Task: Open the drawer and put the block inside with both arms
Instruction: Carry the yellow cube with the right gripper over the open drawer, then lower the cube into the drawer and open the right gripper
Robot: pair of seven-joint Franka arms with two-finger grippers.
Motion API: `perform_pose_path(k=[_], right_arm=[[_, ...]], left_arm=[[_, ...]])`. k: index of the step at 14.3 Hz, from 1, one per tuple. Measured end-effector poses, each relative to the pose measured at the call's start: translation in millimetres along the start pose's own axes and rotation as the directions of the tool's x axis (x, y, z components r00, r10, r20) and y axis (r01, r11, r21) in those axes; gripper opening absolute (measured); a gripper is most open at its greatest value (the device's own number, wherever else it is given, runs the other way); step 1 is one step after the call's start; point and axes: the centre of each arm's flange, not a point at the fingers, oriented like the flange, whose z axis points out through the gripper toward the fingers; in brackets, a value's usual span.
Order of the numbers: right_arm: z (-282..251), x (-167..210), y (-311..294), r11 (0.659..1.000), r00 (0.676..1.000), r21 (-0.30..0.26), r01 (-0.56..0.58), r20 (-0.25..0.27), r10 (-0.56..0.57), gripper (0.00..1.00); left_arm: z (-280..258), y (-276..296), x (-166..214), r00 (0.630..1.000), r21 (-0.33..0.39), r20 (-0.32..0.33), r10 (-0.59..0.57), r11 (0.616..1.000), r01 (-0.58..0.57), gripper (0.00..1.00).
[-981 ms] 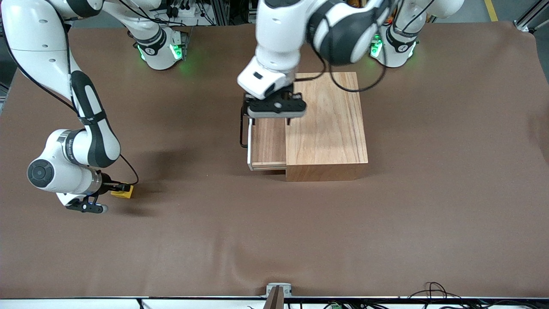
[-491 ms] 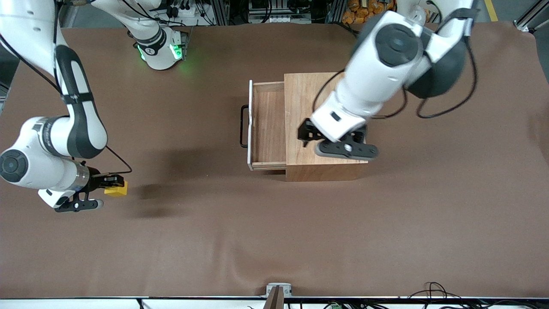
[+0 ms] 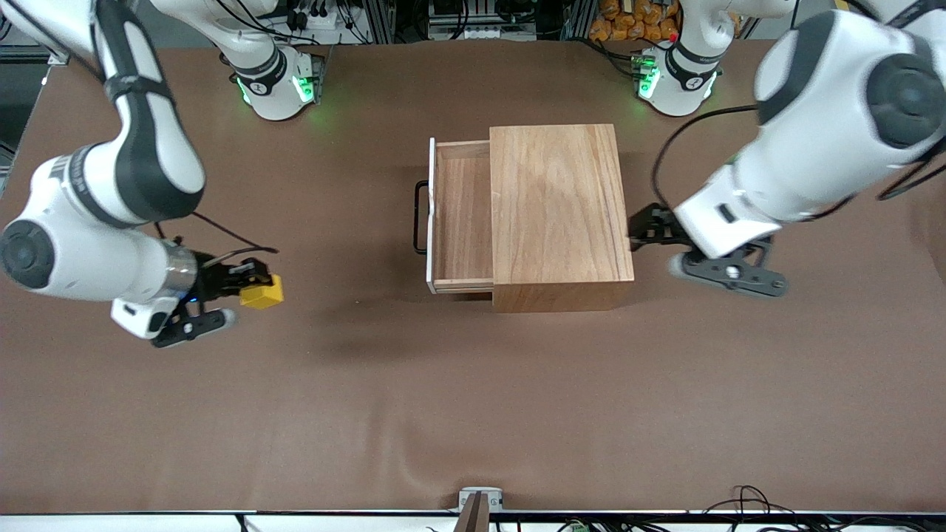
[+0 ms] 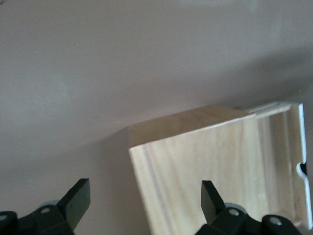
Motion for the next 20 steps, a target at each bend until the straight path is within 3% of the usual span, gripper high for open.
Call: perform_pose_path(k=[4,7,14,17,20], right_arm=[[16.9,-15.6,-169.4,0.999,1.000,-0.031,-0.015,-0.023,0.015,0.55],[43.0,-37.0,-255.9,0.994,0.995,-0.066,-0.090,-0.045,0.087,0.55],[116.0,-54.9,-317.1,0.967,0.972,-0.103,-0.233,0.001,0.235,0.55],[148.3,-50.7,-324.9,0.964,0.970,-0.109,-0.241,0.013,0.244,0.55],[175.4,-53.5,-336.1,0.962,0.968,-0.124,-0.243,0.032,0.248,0.55]], left_arm=[[-27.4,-64.3,-20.9,0.997,-0.006,0.051,0.064,0.998,-0.063,1.00],[-57.7,-85.3,-54.1,0.997,0.003,0.063,0.045,0.999,-0.046,1.00],[-108.5,-103.1,-166.0,0.998,0.109,0.040,-0.041,0.993,0.037,1.00],[-108.9,-105.5,-173.3,0.998,0.156,0.037,-0.047,0.987,0.041,1.00],[-103.6,-117.3,-153.3,0.999,0.191,0.022,-0.050,0.981,0.045,1.00]])
